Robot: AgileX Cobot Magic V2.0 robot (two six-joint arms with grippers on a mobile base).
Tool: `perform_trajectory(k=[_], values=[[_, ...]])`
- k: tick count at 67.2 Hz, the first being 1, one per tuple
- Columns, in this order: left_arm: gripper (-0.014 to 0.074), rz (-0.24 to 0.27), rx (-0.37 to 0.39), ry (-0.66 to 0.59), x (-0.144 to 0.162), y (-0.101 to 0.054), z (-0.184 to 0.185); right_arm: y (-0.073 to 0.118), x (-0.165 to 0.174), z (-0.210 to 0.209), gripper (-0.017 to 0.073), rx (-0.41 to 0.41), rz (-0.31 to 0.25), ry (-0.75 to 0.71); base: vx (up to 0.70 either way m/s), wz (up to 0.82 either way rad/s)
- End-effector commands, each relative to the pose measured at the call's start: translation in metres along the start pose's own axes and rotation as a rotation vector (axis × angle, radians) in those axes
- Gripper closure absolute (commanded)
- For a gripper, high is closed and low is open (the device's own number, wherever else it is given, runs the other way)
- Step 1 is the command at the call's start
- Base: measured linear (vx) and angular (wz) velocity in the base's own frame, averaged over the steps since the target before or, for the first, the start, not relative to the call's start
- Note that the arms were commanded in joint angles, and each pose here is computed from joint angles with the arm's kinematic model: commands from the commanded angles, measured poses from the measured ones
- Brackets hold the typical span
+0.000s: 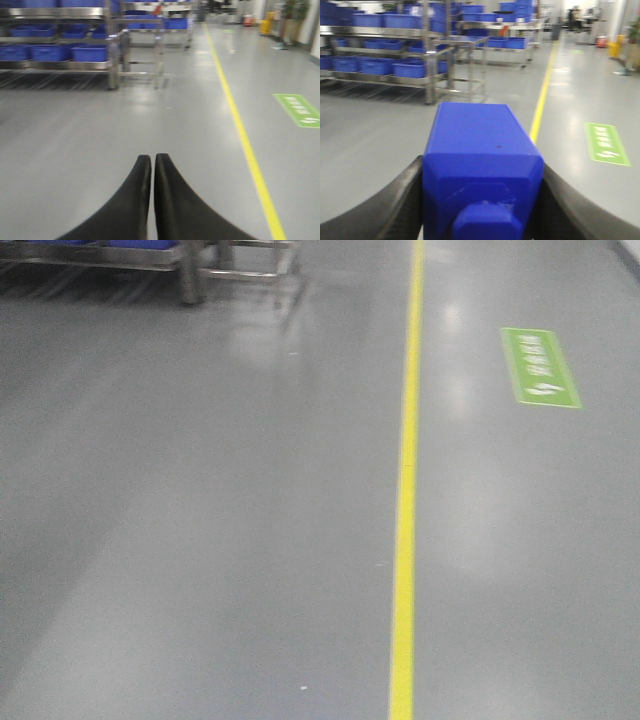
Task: Pour parts from conveyor to right shelf
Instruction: 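Drive along the yellow floor line toward the bin shelves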
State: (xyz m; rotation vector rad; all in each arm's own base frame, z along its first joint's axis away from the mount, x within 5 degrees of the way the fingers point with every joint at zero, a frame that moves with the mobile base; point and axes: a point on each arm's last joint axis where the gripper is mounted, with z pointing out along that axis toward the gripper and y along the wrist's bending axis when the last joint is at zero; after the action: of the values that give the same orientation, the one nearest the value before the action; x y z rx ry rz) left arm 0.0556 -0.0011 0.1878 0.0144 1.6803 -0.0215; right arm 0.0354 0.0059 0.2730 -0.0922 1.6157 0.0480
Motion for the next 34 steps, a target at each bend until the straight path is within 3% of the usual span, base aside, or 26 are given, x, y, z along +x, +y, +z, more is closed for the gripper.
perform_trajectory(k=[1, 18, 34], values=[[0.0600, -0.008, 0.008, -0.093, -0.0128, -0.0006, -0.0021, -0.0011, -0.0144, -0.0015, 0.0564, 0.011, -0.004, -0.090, 0.08, -0.83], [0.0600, -0.008, 0.008, -0.093, -0.0128, -0.0006, -0.0021, -0.0011, -0.0144, -0.0015, 0.0564, 0.011, -0.004, -0.090, 0.11, -0.75], [0.0600, -0.008, 0.008, -0.093, -0.0128, -0.0006, -0.0021, -0.0011, -0.0144, -0.0015, 0.0564, 0.011, -0.004, -0.090, 0.15, -0.41]])
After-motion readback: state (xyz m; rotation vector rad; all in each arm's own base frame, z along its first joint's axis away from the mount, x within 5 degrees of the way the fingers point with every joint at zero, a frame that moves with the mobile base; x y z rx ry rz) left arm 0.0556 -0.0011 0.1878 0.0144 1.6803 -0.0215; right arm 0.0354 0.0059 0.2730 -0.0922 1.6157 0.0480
